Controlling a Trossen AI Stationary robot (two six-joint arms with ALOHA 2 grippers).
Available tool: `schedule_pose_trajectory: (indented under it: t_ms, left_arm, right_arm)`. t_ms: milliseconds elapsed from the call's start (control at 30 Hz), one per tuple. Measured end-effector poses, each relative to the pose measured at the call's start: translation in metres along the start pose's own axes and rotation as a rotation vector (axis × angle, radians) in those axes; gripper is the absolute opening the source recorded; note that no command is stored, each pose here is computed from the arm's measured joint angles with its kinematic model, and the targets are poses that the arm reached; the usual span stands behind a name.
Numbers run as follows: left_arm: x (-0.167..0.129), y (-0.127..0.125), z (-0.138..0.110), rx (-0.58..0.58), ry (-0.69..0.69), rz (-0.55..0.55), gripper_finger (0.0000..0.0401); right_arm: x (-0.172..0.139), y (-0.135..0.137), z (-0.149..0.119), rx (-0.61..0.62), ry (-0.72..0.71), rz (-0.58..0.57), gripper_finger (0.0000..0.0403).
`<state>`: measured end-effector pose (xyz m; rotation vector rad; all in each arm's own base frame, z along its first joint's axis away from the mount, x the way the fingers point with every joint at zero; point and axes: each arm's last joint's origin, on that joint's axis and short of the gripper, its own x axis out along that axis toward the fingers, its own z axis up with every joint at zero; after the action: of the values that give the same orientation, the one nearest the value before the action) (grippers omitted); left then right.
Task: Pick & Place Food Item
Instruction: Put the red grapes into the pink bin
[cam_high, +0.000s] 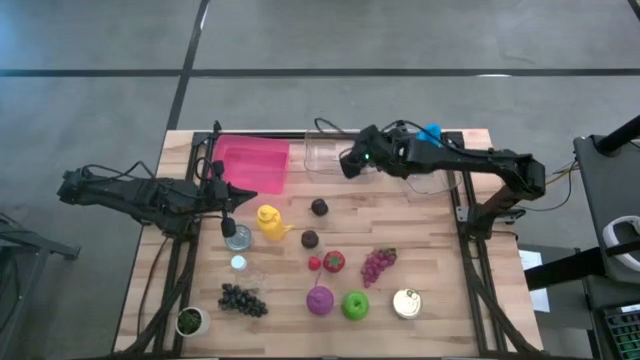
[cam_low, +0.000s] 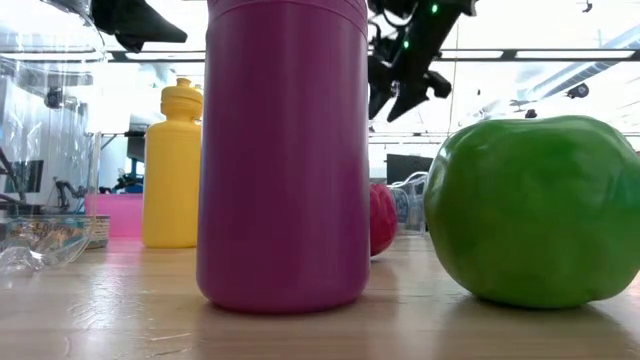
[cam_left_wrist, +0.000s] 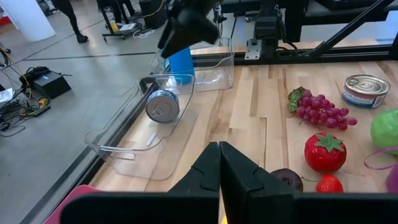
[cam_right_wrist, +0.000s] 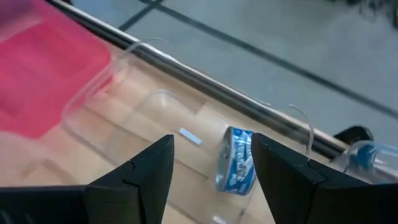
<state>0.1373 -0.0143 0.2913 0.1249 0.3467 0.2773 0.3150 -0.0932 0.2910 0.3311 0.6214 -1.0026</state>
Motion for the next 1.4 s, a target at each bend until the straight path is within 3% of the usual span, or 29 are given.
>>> schedule_pose_trajectory:
  t_ms: [200,400,733,1067,1400]
  left_arm:
    - [0.0,0.0,0.0,-0.003,0.0,0.0,0.0001]
    - [0.001,0.0,-0.001,-0.001,0.004,0.0,0.0001]
    - [0.001,-0.001,-0.002,0.002,0.009,-0.002,0.0001]
    - [0.001,-0.001,-0.002,0.001,0.007,-0.002,0.0001]
    - [0.0,0.0,0.0,-0.003,-0.002,-0.002,0.0001]
  right_arm:
    - [-0.028,0.017,-0.009,-0.139,-0.051,0.048,0.021]
    - [-0.063,0.021,-0.012,-0.179,-0.099,0.142,0.021]
    - [-0.101,0.037,-0.046,-0.319,-0.117,0.281,0.021]
    - [-0.111,0.049,-0.067,-0.402,-0.105,0.333,0.021]
    - [-0.102,0.053,-0.089,-0.402,-0.13,0.378,0.021]
